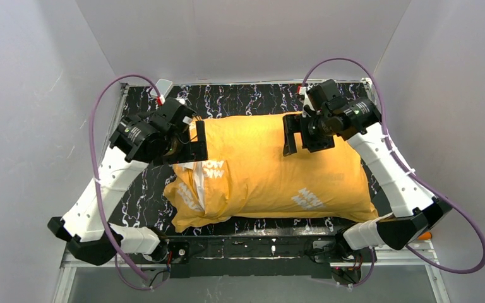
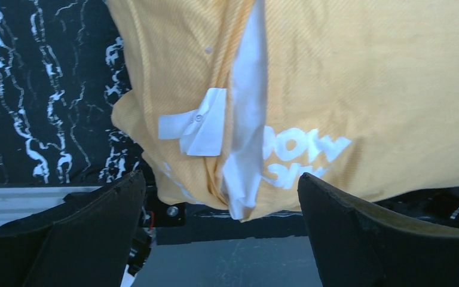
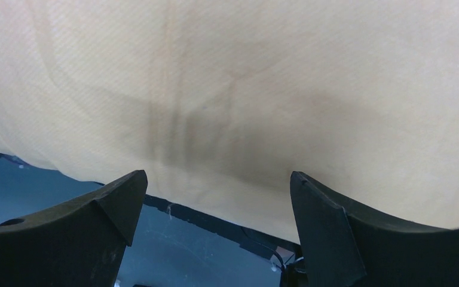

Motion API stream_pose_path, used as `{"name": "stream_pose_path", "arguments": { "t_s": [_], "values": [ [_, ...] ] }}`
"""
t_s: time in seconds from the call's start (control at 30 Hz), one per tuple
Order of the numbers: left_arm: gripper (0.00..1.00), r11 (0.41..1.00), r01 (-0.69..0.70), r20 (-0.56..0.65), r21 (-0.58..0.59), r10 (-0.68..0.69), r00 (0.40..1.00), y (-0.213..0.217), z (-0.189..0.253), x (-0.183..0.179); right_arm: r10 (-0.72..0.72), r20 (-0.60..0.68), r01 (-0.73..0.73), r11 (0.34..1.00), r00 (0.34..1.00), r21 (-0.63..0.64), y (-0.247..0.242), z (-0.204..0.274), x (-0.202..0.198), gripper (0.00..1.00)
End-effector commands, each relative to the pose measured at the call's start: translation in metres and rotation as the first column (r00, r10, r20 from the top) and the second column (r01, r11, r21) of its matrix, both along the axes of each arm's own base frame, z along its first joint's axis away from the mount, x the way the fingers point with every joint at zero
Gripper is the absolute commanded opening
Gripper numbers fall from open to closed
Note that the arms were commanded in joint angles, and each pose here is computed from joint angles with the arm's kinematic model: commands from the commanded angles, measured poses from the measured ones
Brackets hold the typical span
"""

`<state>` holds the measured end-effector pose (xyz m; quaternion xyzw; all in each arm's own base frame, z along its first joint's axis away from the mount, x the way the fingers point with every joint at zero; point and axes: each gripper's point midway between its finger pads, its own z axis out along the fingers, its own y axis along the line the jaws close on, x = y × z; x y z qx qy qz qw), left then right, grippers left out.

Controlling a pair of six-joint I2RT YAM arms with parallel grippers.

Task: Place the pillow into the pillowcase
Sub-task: Stuff the pillow into the pillowcase.

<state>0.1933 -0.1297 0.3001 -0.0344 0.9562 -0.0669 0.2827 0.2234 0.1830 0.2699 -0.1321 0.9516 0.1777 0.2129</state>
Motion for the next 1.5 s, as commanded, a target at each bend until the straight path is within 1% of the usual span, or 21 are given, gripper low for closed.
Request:
{"name": "stream_pose_path", "arguments": {
  "t_s": [0.0, 0.1, 0.13, 0.3, 0.33, 0.4, 0.47, 0.5, 0.63, 0.7, 0.8, 0.93, 0.97, 1.07, 1.1, 1.17, 1.2, 1.27, 1.33, 1.37, 1.47],
  "values": [
    [0.98, 0.98, -0.008, -0.057, 0.199, 0.02, 0.998, 0.032, -0.019, -0.006, -0.074, 0.019, 0.076, 0.991, 0.997, -0.115, -0.034, -0.001, -0.012, 0.98],
    [0.91, 0.968, 0.0, -0.106, 0.251, 0.028, 0.994, 0.03, -0.038, -0.001, -0.096, 0.014, 0.097, 0.982, 0.995, -0.163, -0.046, -0.006, -0.017, 0.97],
    [0.87, 0.966, 0.015, -0.12, 0.259, 0.017, 0.993, 0.027, -0.046, 0.001, -0.1, 0.008, 0.1, 0.979, 0.995, -0.178, -0.049, -0.01, -0.019, 0.96],
    [0.54, 0.948, 0.035, -0.182, 0.317, 0.025, 0.983, 0.024, -0.075, 0.013, -0.099, -0.018, 0.092, 0.969, 0.995, -0.23, -0.053, -0.043, -0.017, 0.93],
    [0.42, 0.951, 0.041, -0.188, 0.305, 0.018, 0.982, 0.02, -0.078, 0.015, -0.094, -0.021, 0.087, 0.97, 0.995, -0.227, -0.05, -0.049, -0.013, 0.9],
    [0.24, 0.964, 0.057, -0.183, 0.26, -0.008, 0.983, 0.008, -0.08, 0.021, -0.07, -0.033, 0.062, 0.974, 0.997, -0.216, -0.04, -0.062, -0.004, 0.8],
    [0.06, 0.975, 0.081, -0.172, 0.206, -0.045, 0.984, -0.003, -0.076, 0.024, -0.036, -0.043, 0.027, 0.98, 0.998, -0.196, -0.027, -0.067, 0.008, 0.64],
    [0.0, 0.98, 0.087, -0.165, 0.181, -0.057, 0.985, -0.007, -0.071, 0.024, -0.02, -0.042, 0.013, 0.984, 0.999, -0.177, -0.018, -0.065, 0.016, 0.56],
    [0.0, 0.992, 0.124, -0.104, 0.026, -0.121, 0.987, -0.03, -0.04, 0.023, 0.069, -0.033, -0.07, 0.997, 0.997, -0.014, 0.034, -0.049, 0.047, 0.16],
    [0.0, 0.985, 0.153, -0.062, -0.075, -0.157, 0.986, -0.044, -0.02, 0.02, 0.106, -0.015, -0.106, 0.994, 0.994, 0.026, 0.056, -0.042, 0.065, 0.03],
    [0.0, 0.961, 0.158, -0.024, -0.227, -0.167, 0.986, -0.062, 0.004, 0.011, 0.161, 0.015, -0.162, 0.984, 0.987, 0.072, 0.088, -0.032, 0.088, 0.01],
    [0.0, 0.879, 0.192, 0.011, -0.437, -0.208, 0.978, -0.091, 0.02, -0.004, 0.218, 0.082, -0.228, 0.965, 0.972, 0.133, 0.128, -0.009, 0.112, 0.01],
    [0.0, 0.863, 0.204, 0.016, -0.462, -0.222, 0.975, -0.094, 0.02, -0.009, 0.216, 0.113, -0.232, 0.96, 0.97, 0.155, 0.134, 0.002, 0.118, 0.01],
    [0.0, 0.866, 0.237, 0.004, -0.441, -0.262, 0.965, -0.091, 0.009, -0.02, 0.186, 0.161, -0.213, 0.961, 0.969, 0.174, 0.139, 0.019, 0.129, 0.01],
    [0.04, 0.87, 0.249, 0.006, -0.426, -0.273, 0.962, -0.088, 0.006, -0.024, 0.173, 0.175, -0.203, 0.964, 0.969, 0.169, 0.137, 0.021, 0.13, 0.01],
    [0.35, 0.876, 0.269, 0.023, -0.401, -0.283, 0.959, -0.082, 0.003, -0.029, 0.14, 0.206, -0.173, 0.973, 0.968, 0.15, 0.125, 0.029, 0.127, 0.24],
    [0.47, 0.884, 0.265, 0.032, -0.385, -0.274, 0.961, -0.076, 0.002, -0.03, 0.122, 0.217, -0.155, 0.978, 0.968, 0.139, 0.117, 0.03, 0.124, 0.34],
    [0.67, 0.904, 0.253, 0.049, -0.343, -0.252, 0.967, -0.063, 0.002, -0.031, 0.069, 0.22, -0.096, 0.989, 0.973, 0.116, 0.096, 0.026, 0.116, 0.61],
    [0.86, 0.928, 0.237, 0.071, -0.288, -0.226, 0.972, -0.05, 0.003, -0.028, -0.001, 0.199, -0.022, 0.994, 0.98, 0.111, 0.07, 0.017, 0.105, 0.8],
    [0.91, 0.935, 0.233, 0.069, -0.266, -0.223, 0.972, -0.045, 0.003, -0.029, -0.031, 0.175, 0.01, 0.993, 0.984, 0.12, 0.059, 0.009, 0.099, 0.85],
    [0.95, 0.967, 0.183, 0.049, -0.179, -0.177, 0.983, -0.031, -0.002, -0.021, -0.12, 0.04, 0.112, 0.98, 0.992, 0.166, 0.025, -0.028, 0.075, 0.92]
  ]
}}
